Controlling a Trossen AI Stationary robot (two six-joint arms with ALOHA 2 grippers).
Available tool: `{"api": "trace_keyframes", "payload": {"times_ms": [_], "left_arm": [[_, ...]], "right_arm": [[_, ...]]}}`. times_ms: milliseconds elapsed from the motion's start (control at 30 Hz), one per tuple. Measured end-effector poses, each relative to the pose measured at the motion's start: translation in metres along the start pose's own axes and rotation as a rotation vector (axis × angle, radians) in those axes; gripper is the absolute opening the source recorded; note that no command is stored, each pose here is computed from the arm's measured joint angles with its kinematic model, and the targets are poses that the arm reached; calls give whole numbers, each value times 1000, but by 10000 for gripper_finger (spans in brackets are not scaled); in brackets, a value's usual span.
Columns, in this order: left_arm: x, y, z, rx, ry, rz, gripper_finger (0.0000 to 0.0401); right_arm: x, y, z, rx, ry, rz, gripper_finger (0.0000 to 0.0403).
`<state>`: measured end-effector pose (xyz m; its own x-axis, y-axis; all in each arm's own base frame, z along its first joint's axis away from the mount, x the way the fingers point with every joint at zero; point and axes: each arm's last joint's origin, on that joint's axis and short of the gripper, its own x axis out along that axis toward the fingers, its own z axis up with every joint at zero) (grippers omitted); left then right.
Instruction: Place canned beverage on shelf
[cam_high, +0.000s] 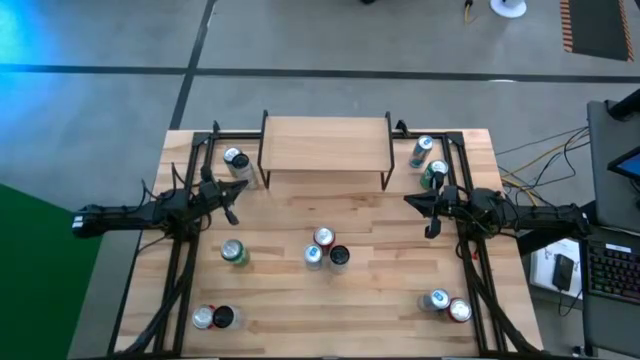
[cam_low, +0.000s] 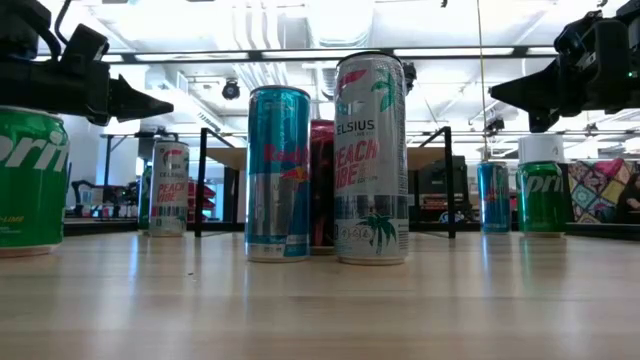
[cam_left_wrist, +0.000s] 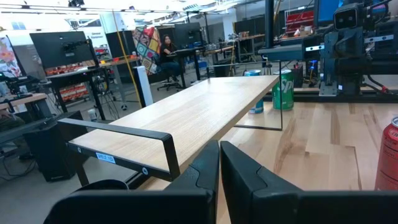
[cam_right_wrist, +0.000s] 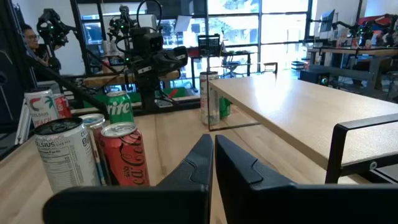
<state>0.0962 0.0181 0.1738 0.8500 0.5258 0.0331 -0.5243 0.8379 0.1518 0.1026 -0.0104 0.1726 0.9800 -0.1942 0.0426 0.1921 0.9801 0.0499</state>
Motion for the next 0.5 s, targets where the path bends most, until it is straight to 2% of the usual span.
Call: {"api": "trace_keyframes", "payload": {"times_ms": [333, 400, 500], "left_arm": [[0, 0, 0, 1, 0, 1, 0], [0, 0, 0, 58, 0, 3, 0], [0, 0, 0, 205, 1, 3, 0]], "right_arm": [[0, 0, 0, 0, 0, 0, 9], [0, 0, 0, 0, 0, 0, 9], [0, 0, 0, 0, 0, 1, 9]]}}
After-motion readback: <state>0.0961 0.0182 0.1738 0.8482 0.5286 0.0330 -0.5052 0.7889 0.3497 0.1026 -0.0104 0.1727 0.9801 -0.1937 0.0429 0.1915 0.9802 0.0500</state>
